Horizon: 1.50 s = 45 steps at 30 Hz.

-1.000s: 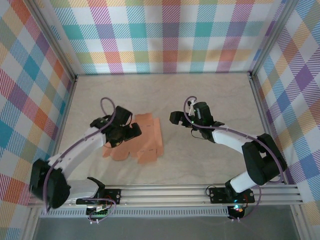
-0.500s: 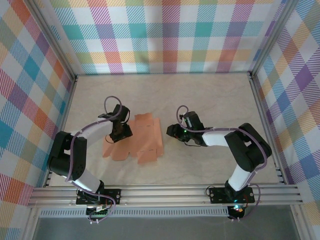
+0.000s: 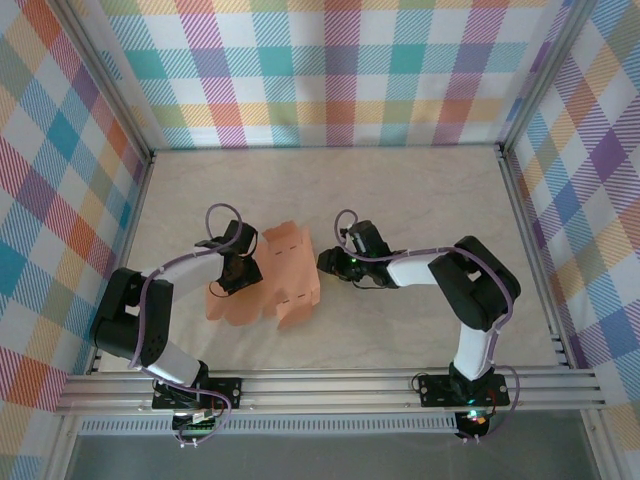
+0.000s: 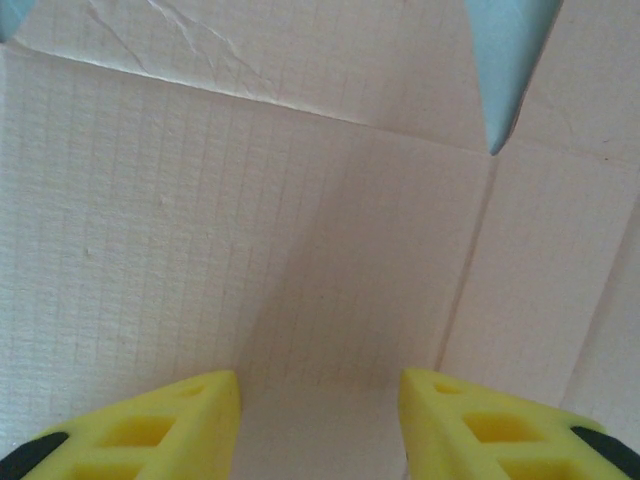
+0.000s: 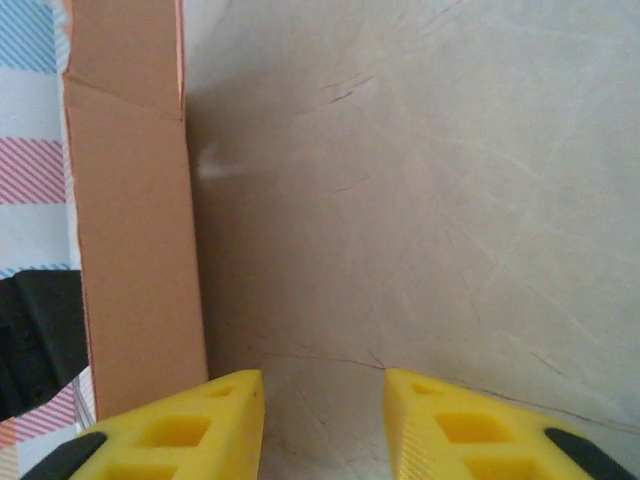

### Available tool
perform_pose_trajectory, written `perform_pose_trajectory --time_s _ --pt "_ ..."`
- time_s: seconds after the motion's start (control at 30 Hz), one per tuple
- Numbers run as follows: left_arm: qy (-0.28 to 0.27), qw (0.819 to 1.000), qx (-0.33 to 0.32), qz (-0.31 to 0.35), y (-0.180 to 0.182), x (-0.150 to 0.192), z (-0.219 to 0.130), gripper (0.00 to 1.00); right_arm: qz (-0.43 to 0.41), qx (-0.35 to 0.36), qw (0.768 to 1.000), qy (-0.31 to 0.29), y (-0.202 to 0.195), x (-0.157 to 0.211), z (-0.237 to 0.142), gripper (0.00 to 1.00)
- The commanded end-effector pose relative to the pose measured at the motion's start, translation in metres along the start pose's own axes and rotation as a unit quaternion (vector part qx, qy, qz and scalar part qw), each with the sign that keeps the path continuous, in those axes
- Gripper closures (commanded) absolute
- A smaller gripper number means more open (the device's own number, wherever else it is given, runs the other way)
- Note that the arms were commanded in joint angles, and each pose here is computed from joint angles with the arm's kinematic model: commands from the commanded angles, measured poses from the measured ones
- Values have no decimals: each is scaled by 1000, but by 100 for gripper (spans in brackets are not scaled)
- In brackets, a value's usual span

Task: Fold the paper box

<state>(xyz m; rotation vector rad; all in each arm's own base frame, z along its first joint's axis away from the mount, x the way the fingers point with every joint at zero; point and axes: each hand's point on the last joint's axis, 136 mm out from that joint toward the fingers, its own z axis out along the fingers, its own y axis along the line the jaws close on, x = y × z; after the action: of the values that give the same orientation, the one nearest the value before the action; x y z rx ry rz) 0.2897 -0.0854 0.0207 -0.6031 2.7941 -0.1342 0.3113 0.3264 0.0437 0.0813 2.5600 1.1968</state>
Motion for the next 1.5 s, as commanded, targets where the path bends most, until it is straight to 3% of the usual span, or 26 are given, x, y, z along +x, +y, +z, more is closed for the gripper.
perform_pose_trajectory --time_s 0.0,0.17,0.33,0.53,0.83,0.97,1.07,1.17,1.23,1.47 --pt "20 1000 9 -13 3 11 4 54 -29 2 998 -52 13 -14 -20 60" --pt "24 1000 13 -12 1 12 5 54 -46 -9 995 -88 26 -25 -36 44" --pt "25 999 16 -13 0 12 6 54 -57 -28 996 -56 36 -14 -22 43" --pt "25 999 14 -14 1 13 6 54 -39 -37 998 -30 32 -5 -5 58" --pt "10 1000 8 -8 2 10 2 48 -64 -2 998 -20 25 -4 -8 100" --pt "-17 1000 21 -2 -3 2 -11 23 -86 7 996 -14 28 -3 -12 100" --pt "-87 996 31 5 -2 -18 -41 2 -119 47 992 7 22 -3 -18 100" --pt "-152 988 37 10 5 -35 -72 0 -165 100 980 54 14 1 -28 100" --pt "-165 985 45 6 9 -40 -81 0 -200 131 968 80 9 4 -37 100" --pt "-129 988 80 -13 -2 -30 -62 0 -317 291 897 104 -27 -16 -78 100"
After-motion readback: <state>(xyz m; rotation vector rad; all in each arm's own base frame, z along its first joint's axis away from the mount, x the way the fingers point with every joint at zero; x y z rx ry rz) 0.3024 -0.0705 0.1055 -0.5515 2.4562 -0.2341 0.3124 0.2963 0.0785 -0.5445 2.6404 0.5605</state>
